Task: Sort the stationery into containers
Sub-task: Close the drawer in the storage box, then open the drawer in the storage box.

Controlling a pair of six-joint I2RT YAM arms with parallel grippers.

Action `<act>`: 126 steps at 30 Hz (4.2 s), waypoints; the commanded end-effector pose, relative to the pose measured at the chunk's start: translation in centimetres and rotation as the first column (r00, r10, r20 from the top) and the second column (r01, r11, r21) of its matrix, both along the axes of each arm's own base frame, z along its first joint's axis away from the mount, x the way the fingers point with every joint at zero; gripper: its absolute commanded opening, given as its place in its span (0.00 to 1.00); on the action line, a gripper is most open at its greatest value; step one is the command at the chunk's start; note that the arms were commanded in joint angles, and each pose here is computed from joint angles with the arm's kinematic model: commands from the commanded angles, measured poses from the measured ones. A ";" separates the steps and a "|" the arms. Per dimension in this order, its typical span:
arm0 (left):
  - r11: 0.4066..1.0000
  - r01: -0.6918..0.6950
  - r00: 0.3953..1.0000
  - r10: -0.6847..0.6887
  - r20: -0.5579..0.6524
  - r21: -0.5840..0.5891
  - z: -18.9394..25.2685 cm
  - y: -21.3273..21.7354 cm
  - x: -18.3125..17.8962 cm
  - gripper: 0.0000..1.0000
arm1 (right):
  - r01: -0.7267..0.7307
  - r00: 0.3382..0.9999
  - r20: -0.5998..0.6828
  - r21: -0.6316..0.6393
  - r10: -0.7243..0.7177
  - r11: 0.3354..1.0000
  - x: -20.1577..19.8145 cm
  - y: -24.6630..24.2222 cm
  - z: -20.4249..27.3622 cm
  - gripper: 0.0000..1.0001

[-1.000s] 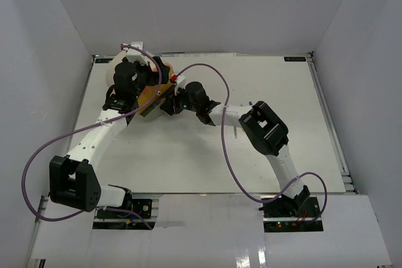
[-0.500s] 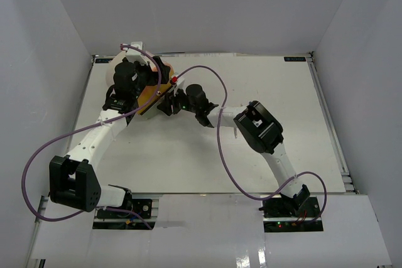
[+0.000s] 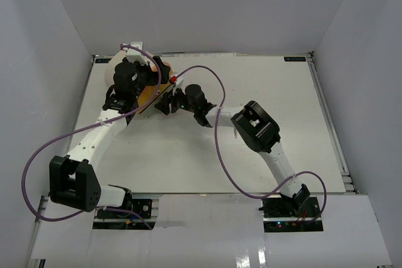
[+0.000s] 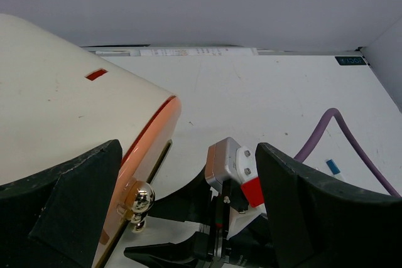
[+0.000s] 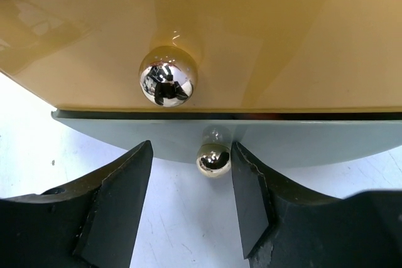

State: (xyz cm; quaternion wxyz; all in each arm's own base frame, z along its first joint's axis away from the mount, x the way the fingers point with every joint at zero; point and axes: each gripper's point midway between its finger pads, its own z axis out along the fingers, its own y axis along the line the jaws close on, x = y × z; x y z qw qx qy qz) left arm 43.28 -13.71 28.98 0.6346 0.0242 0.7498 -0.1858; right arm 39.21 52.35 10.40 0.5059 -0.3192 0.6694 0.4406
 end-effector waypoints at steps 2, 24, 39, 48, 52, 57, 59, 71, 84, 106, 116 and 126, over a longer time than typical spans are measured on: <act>1.000 0.026 0.989 -0.025 -0.142 0.003 -3.4 -0.5 -1.4 0.98 | -0.002 0.993 0.117 0.135 -0.014 0.991 1.3 1.2 5.3 0.60; 1.000 0.015 0.994 -0.014 -0.110 0.011 -2.0 0.0 -1.6 0.98 | 0.037 0.988 0.142 0.127 -0.055 0.991 -0.4 -4.5 8.8 0.65; 0.994 0.006 0.999 -0.001 -0.044 0.107 2.3 1.2 -2.7 0.98 | 0.055 0.982 0.187 -0.119 -0.032 0.991 -6.5 -13.1 12.8 0.67; 0.975 0.019 1.000 -0.016 -0.012 0.221 3.4 1.9 -2.8 0.98 | 0.042 0.984 0.181 -0.205 -0.005 0.978 -11.8 -18.7 12.2 0.67; 0.968 0.045 0.999 -0.040 -0.028 0.248 2.8 1.6 -2.6 0.98 | 0.081 0.975 0.217 -0.190 -0.039 0.978 -13.6 -21.4 13.4 0.67; 0.955 0.074 0.996 -0.059 -0.063 0.287 1.7 1.5 -2.2 0.98 | 0.124 0.966 0.247 -0.188 -0.076 0.974 -15.0 -23.7 13.6 0.68; 0.951 0.103 0.992 -0.079 -0.096 0.293 0.7 1.1 -2.1 0.98 | 0.154 0.960 0.261 -0.184 -0.103 0.971 -15.3 -24.8 13.8 0.68; 0.946 0.220 0.970 -0.186 -0.158 0.237 0.5 -0.8 -3.4 0.94 | 0.280 0.931 0.292 -0.179 -0.221 0.943 -15.3 -27.9 14.0 0.81; 0.932 0.342 0.927 -0.315 -0.201 0.118 1.3 -3.4 -4.9 0.94 | 0.308 0.920 0.304 -0.166 -0.249 0.937 -15.5 -28.7 14.4 0.84; 0.964 0.112 0.991 -0.091 -0.095 0.241 3.7 0.6 -3.1 0.98 | 0.335 0.912 0.308 -0.174 -0.272 0.926 -15.3 -29.2 14.0 0.87; 0.953 0.229 0.957 -0.183 -0.223 0.200 0.0 -1.4 -2.9 0.97 | 0.360 0.901 0.318 -0.165 -0.296 0.918 -15.3 -29.9 14.1 0.91; 0.925 0.366 0.913 -0.335 -0.232 0.103 0.9 -4.0 -4.4 0.96 | 0.377 0.894 0.321 -0.165 -0.311 0.912 -15.2 -30.2 14.0 0.92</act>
